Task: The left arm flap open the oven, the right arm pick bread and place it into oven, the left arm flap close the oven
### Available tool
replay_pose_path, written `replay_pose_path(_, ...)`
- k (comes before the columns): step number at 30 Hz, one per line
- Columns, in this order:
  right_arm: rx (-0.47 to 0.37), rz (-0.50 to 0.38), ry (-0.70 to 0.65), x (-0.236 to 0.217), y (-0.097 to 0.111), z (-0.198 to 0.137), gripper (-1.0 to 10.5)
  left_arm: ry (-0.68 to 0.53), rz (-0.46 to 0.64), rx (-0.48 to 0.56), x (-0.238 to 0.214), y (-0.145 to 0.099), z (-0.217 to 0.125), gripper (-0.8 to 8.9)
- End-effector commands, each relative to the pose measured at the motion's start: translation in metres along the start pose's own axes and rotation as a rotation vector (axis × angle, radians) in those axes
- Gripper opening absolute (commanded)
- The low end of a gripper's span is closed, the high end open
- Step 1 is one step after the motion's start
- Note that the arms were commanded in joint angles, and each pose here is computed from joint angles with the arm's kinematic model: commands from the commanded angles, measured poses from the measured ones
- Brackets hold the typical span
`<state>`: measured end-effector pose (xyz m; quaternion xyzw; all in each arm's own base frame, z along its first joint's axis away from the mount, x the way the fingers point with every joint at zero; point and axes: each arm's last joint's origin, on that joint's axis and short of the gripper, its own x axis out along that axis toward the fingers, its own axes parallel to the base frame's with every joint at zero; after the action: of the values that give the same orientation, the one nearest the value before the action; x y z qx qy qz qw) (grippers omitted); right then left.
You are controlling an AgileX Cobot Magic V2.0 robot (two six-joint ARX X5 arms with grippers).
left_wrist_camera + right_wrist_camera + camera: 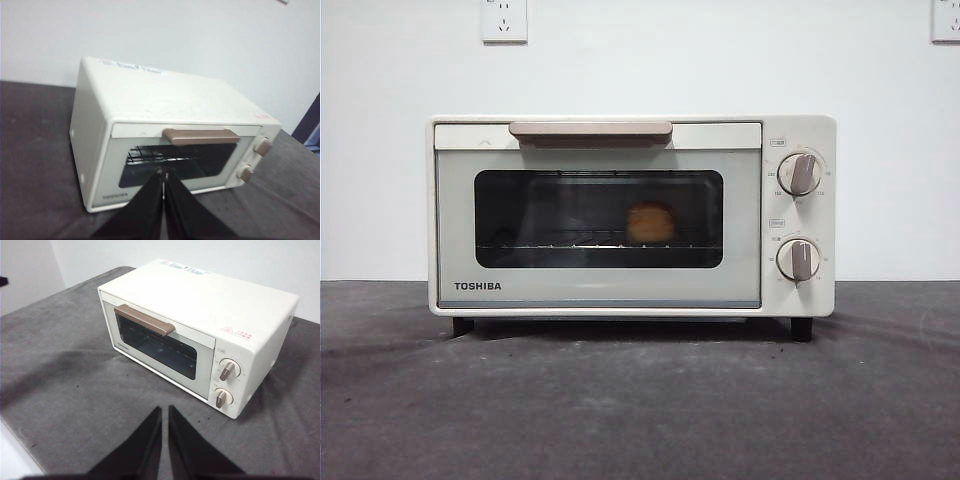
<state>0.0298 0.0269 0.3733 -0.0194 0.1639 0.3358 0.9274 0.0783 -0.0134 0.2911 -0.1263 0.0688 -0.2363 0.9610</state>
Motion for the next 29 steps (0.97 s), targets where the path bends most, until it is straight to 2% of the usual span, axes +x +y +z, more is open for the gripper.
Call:
replay_pose_path(1,0.006,0.011,-0.013,-0.001,0.001,0.003,0.2,-0.028,-0.005,0.043,0.006,0.008,-0.020,0.10)
replay_pose_path(5,0.005,0.012,-0.013,-0.001,0.001,0.003,0.2,-0.023,0.040,0.209,0.013,0.023,-0.061,0.10)
replay_pose_path(7,0.005,0.011,-0.013,-0.001,0.001,0.003,0.2,-0.006,0.076,0.233,0.015,0.031,-0.083,0.10)
replay_pose_path(13,0.005,0.011,-0.013,-0.001,0.001,0.003,0.2,0.007,0.249,0.165,0.019,0.048,-0.119,0.10)
replay_pose_path(19,0.005,0.011,-0.014,-0.001,0.001,0.003,0.2,0.019,0.412,0.111,0.020,0.056,-0.130,0.10)
replay_pose_path(24,0.005,0.012,-0.015,-0.001,0.001,0.003,0.2,0.012,0.503,0.115,0.019,0.059,-0.130,0.10)
replay_pose_path(29,0.005,0.012,-0.015,-0.001,0.001,0.003,0.2,0.014,0.510,0.133,0.019,0.059,-0.130,0.10)
